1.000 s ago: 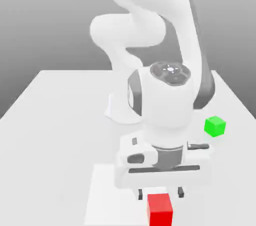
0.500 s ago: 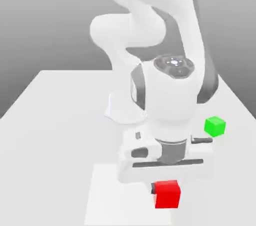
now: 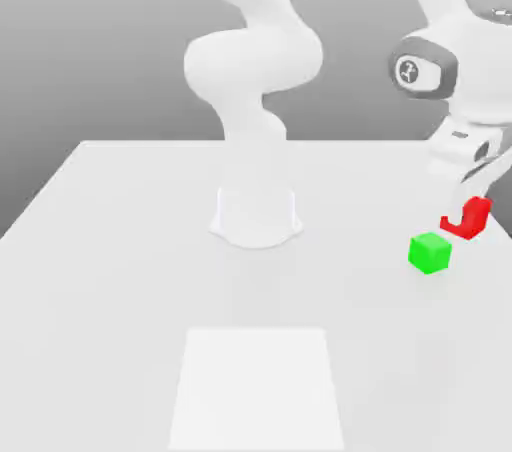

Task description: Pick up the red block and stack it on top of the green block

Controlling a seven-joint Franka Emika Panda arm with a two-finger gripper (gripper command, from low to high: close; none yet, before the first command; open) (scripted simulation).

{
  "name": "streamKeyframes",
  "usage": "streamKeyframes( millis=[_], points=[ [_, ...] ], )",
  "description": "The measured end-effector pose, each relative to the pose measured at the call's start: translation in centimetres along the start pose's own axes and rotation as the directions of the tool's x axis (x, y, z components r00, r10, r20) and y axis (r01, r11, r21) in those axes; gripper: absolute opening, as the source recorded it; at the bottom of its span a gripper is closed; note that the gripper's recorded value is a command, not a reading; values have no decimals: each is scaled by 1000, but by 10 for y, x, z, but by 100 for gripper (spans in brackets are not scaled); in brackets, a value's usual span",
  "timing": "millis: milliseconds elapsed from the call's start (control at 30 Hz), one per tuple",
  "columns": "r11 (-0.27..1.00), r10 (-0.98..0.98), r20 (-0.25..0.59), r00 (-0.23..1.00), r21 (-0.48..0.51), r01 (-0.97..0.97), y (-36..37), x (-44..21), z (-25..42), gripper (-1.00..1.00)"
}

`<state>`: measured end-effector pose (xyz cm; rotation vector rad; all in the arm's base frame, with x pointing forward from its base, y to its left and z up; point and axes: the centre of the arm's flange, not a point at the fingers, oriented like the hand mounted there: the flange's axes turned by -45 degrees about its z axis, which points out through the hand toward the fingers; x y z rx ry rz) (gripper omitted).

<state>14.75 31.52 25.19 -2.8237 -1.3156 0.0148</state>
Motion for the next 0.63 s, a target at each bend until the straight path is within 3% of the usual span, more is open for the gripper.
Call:
streamKeyframes(
  millis=[300,633],
  points=[
    [994,-60,30,998,-89,62,-10,-23,32,-100],
    [992,-57,55,997,-111,63,-5,-26,62,-100]
  ],
)
